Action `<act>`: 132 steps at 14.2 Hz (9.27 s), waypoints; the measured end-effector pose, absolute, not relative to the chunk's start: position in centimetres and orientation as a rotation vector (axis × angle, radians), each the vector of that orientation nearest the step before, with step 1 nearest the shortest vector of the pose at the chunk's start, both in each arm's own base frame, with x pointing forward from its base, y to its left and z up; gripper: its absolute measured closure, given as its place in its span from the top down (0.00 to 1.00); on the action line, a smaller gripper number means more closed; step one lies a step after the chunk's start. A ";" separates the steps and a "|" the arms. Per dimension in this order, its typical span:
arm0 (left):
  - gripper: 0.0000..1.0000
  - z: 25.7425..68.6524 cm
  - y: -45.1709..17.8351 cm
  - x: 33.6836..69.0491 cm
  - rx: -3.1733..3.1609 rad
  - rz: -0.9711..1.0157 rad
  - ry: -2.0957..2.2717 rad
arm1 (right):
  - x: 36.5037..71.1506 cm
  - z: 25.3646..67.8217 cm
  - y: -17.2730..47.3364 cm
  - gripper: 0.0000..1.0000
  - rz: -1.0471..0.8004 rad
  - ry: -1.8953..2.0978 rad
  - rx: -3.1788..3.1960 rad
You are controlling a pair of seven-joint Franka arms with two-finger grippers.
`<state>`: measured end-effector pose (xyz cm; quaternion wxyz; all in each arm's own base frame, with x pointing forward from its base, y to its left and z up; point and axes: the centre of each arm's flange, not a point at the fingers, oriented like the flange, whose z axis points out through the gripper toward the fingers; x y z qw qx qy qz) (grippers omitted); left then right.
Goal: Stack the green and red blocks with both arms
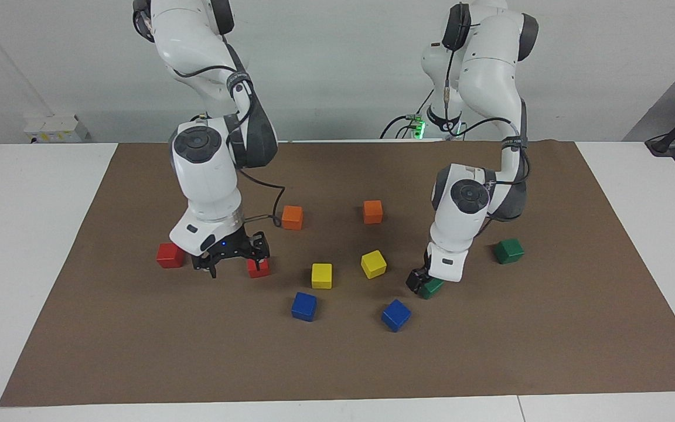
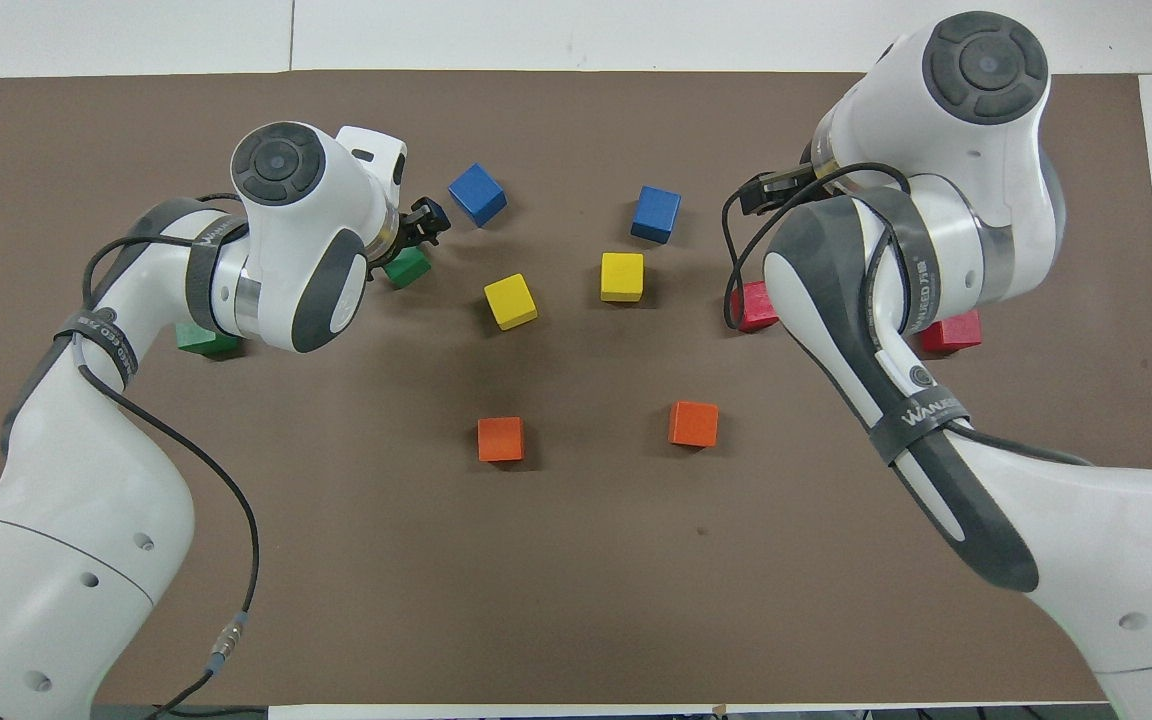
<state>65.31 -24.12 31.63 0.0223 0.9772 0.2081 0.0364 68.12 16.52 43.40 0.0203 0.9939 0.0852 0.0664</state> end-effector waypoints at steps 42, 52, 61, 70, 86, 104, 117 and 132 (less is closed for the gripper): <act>0.55 40.1 -0.6 63.9 3.144 -0.092 0.080 | 62.8 31.3 16.7 0.55 0.072 0.086 3.150; 0.55 38.3 -0.3 62.5 3.145 -0.083 0.073 | 65.4 45.0 0.2 0.55 0.172 -0.005 3.113; 0.55 38.0 0.7 62.4 3.144 -0.076 0.056 | 59.9 41.6 -3.9 0.55 0.107 -0.022 3.114; 0.55 37.6 0.5 62.3 3.144 -0.069 0.051 | 58.3 39.1 -5.4 0.55 0.123 -0.046 3.112; 0.55 37.3 0.4 61.7 3.144 -0.076 0.047 | 57.7 36.5 -5.6 0.55 0.190 -0.018 3.107; 1.00 43.9 0.4 59.9 3.153 -0.058 0.048 | 57.1 35.5 -5.2 0.55 0.155 0.030 3.110; 1.00 52.2 -1.4 54.9 3.165 -0.152 0.001 | 57.1 35.4 -5.7 0.55 0.154 0.042 3.108; 1.00 53.8 -3.8 55.1 3.164 -0.103 -0.064 | 57.1 35.5 -5.5 0.56 0.158 0.046 3.108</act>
